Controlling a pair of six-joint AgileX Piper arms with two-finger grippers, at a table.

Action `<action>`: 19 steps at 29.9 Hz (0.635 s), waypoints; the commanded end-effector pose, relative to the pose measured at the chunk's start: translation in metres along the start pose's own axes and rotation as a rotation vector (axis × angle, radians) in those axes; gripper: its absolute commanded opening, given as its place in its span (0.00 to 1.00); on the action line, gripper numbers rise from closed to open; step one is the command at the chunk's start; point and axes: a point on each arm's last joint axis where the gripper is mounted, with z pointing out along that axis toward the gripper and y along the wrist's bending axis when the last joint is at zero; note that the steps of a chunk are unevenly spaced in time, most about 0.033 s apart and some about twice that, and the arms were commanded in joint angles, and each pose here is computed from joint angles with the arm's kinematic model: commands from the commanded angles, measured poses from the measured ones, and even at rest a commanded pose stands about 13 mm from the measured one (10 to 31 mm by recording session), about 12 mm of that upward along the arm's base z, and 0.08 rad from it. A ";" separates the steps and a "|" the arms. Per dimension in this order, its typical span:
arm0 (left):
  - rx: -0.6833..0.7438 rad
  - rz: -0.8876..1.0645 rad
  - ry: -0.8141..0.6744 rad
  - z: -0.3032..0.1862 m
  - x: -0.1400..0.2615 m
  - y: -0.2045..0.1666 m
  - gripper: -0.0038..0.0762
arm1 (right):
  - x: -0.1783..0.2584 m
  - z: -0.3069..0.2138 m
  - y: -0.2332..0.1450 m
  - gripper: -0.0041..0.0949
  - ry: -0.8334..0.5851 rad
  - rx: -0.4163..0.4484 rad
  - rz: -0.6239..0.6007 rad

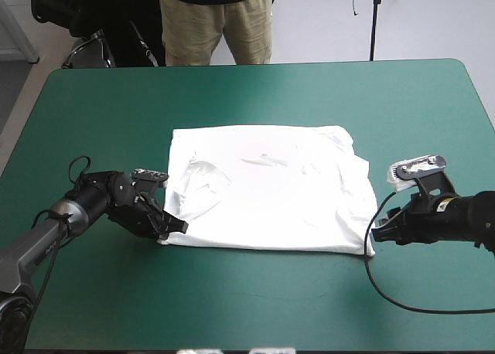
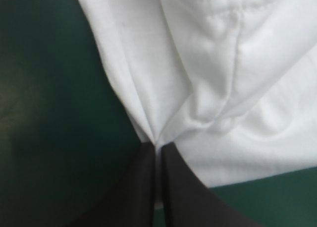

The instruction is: Fold the cloth

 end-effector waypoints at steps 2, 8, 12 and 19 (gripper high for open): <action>0.032 -0.018 -0.012 -0.003 -0.001 -0.005 0.03 | -0.010 0.013 -0.009 0.51 0.048 0.009 0.022; 0.004 0.010 0.014 -0.002 0.002 -0.002 0.03 | -0.019 0.051 -0.016 0.51 0.161 -0.059 0.060; 0.004 0.010 0.014 -0.002 0.002 -0.002 0.03 | -0.023 0.068 -0.020 0.51 0.198 -0.077 0.072; 0.006 0.005 -0.001 -0.002 0.001 -0.002 0.03 | -0.005 0.097 -0.008 0.51 0.249 -0.102 0.050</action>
